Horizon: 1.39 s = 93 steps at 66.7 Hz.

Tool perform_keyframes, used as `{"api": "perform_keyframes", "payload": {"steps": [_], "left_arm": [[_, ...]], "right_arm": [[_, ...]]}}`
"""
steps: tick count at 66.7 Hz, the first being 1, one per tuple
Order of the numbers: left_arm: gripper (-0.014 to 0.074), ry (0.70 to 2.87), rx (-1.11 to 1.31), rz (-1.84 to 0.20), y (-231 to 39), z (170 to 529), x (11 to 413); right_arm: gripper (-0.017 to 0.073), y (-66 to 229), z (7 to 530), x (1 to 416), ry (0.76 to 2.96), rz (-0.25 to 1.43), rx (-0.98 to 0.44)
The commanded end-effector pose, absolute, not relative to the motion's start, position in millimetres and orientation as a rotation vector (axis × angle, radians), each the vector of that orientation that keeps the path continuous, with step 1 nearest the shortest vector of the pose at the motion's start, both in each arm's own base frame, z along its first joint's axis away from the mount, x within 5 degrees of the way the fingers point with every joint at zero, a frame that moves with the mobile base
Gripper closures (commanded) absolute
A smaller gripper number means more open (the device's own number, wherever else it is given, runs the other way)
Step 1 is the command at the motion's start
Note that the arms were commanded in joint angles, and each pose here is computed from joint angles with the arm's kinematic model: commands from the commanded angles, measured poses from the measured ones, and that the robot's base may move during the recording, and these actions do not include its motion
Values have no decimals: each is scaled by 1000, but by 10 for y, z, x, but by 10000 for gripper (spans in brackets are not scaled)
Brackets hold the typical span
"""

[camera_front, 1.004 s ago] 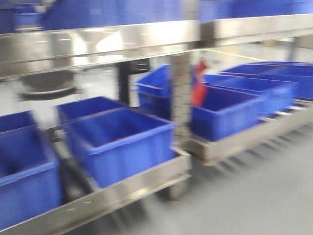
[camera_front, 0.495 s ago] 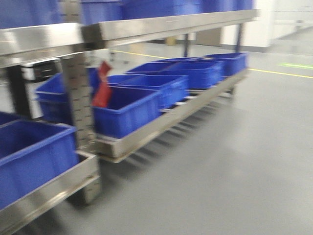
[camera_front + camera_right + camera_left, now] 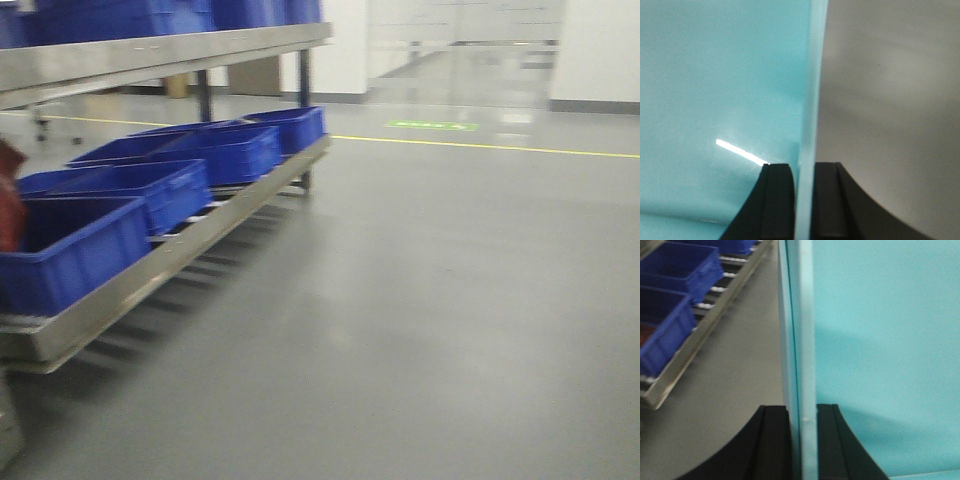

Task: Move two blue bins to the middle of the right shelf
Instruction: 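Drive the base away from the shelf, holding the teal bin in both grippers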

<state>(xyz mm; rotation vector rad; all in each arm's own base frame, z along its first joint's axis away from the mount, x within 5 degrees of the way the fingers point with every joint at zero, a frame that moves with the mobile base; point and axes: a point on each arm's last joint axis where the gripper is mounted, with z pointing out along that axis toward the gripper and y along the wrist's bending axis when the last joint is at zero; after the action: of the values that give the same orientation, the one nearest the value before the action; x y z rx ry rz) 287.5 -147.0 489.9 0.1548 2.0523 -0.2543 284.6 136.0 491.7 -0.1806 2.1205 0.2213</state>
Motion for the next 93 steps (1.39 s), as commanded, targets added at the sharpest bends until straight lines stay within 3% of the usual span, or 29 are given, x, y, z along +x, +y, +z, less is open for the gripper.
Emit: {"api": "perform_keyframes", "payload": {"steps": [1, 93], "left_arm": [[704, 1911, 160, -369, -1518, 5092, 2834], [704, 1911, 160, -369, -1518, 5092, 2834]], "right_arm": [[726, 1407, 5114, 2771, 1993, 340, -199], [726, 1407, 5114, 2771, 1993, 340, -199]]}}
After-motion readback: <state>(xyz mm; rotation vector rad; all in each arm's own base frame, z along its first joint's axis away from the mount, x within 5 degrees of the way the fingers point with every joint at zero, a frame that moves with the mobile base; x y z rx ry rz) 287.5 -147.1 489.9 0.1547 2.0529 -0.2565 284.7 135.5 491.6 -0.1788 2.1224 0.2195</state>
